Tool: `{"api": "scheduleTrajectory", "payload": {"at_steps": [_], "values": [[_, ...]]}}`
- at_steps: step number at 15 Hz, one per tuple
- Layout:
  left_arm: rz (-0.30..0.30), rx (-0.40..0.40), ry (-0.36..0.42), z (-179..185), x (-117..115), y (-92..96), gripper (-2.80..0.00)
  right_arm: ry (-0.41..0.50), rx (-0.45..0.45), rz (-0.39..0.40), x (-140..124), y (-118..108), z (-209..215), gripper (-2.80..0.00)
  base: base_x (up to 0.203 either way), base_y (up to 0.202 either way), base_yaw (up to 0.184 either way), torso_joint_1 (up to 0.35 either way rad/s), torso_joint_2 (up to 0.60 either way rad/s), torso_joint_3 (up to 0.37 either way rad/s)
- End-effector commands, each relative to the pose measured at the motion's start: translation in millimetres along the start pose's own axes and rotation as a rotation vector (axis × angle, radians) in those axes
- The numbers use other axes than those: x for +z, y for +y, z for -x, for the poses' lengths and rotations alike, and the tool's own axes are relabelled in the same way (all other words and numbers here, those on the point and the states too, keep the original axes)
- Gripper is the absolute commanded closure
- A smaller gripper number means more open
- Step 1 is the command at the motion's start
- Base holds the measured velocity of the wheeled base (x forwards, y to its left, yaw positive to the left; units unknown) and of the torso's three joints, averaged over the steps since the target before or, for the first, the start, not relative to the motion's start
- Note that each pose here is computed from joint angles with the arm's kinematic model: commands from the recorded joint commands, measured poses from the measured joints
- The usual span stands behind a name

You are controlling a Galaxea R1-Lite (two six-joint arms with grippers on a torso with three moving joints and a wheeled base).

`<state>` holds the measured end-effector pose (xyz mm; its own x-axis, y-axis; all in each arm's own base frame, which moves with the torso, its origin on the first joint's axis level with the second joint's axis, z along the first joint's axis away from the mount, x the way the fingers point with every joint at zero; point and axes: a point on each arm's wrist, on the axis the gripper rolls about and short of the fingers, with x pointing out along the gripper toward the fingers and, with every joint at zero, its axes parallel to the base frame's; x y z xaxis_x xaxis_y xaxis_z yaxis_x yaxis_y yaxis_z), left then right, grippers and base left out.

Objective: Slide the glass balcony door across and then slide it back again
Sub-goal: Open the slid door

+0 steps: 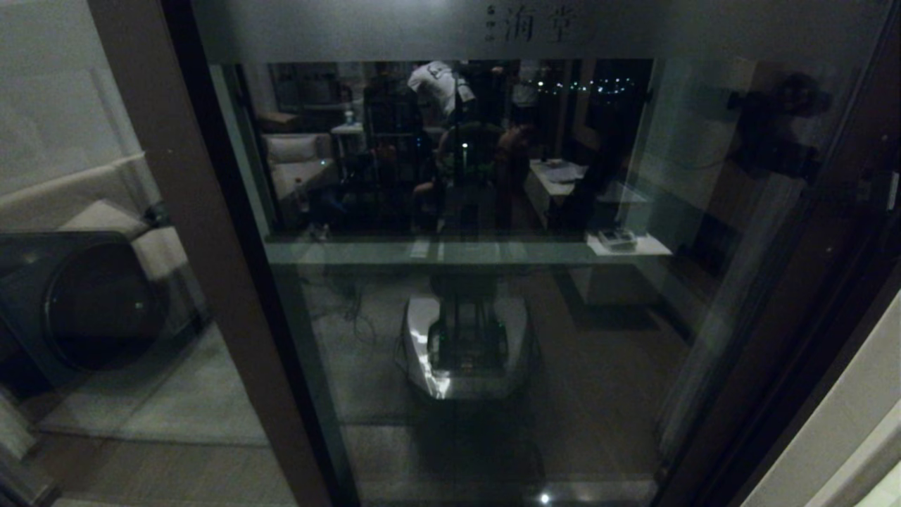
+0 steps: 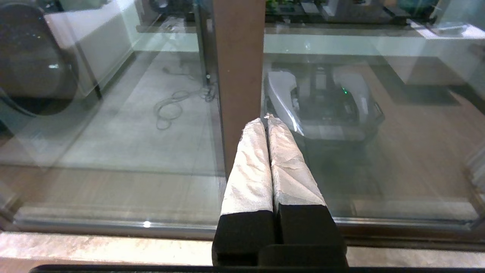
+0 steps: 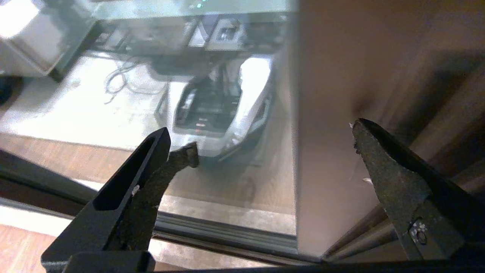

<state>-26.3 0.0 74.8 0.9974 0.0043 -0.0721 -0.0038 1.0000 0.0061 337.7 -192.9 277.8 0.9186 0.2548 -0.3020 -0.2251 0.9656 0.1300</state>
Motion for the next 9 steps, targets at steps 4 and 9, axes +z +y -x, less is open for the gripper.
{"api": "scheduleTrajectory", "payload": {"at_steps": [4, 9], "values": [[0.0, 0.0, 0.0, 0, 0, 0.0, 0.0, -0.042, -0.007, 0.018, 10, 2, 26, -2.8, 0.0, 0.0, 0.0, 0.0, 0.0, 0.0], [0.0, 0.0, 0.0, 0, 0, 0.0, 0.0, -0.047, -0.034, 0.018, 9, -5, 32, -2.8, 0.0, 0.0, 0.0, 0.0, 0.0, 0.0]]}}
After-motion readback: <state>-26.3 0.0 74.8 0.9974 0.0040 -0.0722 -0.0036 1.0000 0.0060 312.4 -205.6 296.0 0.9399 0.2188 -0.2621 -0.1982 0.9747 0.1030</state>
